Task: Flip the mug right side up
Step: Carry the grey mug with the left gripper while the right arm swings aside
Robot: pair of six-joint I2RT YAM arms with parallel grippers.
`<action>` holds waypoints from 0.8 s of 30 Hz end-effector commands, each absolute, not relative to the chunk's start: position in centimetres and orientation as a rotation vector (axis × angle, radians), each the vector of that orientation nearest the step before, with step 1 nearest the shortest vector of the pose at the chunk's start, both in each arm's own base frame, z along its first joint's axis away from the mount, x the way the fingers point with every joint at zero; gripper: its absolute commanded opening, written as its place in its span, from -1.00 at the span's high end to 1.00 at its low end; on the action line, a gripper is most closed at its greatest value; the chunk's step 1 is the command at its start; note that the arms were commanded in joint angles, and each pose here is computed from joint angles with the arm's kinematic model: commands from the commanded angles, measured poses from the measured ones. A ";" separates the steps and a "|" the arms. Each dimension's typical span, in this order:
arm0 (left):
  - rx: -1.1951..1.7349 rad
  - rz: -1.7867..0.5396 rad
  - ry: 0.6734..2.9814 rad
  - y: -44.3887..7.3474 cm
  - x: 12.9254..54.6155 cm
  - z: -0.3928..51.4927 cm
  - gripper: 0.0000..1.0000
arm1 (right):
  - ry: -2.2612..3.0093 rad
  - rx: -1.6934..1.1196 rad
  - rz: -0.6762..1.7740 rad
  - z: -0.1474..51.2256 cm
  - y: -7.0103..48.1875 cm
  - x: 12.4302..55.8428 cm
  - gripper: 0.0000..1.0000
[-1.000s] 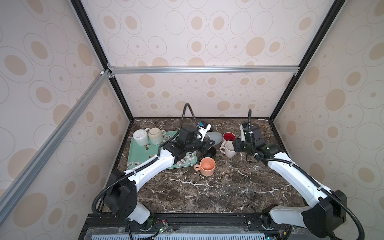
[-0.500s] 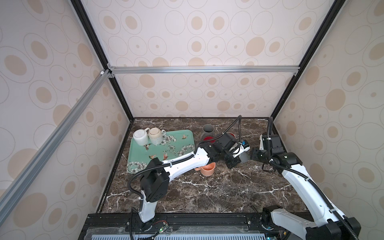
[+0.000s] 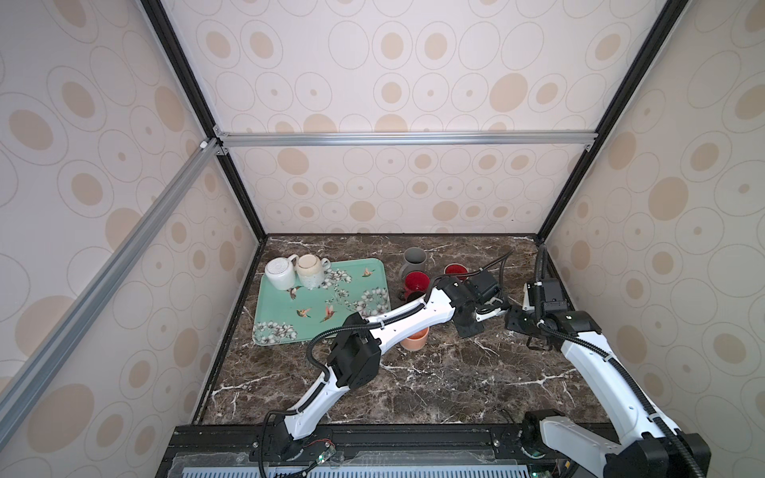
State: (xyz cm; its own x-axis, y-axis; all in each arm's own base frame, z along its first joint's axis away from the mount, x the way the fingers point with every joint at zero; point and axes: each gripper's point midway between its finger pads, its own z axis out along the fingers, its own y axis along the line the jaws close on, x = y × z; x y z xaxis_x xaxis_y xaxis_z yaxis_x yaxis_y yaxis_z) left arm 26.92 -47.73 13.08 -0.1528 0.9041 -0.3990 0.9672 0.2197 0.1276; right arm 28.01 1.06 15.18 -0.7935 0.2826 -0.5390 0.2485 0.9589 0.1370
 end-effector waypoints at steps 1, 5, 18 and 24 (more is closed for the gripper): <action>1.860 -0.189 1.974 -48.7 25.2 14.8 1.00 | 2.484 0.341 0.139 16.4 1.5 29.0 -0.03; 1.899 -0.101 1.977 -47.9 25.7 14.1 1.00 | 2.463 0.347 0.150 16.6 1.4 29.0 -0.03; 1.944 0.059 2.005 -46.0 26.6 11.4 1.00 | 2.444 0.346 0.161 16.6 1.3 28.7 -0.03; 1.971 0.062 2.024 -45.5 26.6 10.3 0.95 | 2.447 0.340 0.138 16.6 1.1 28.3 -0.03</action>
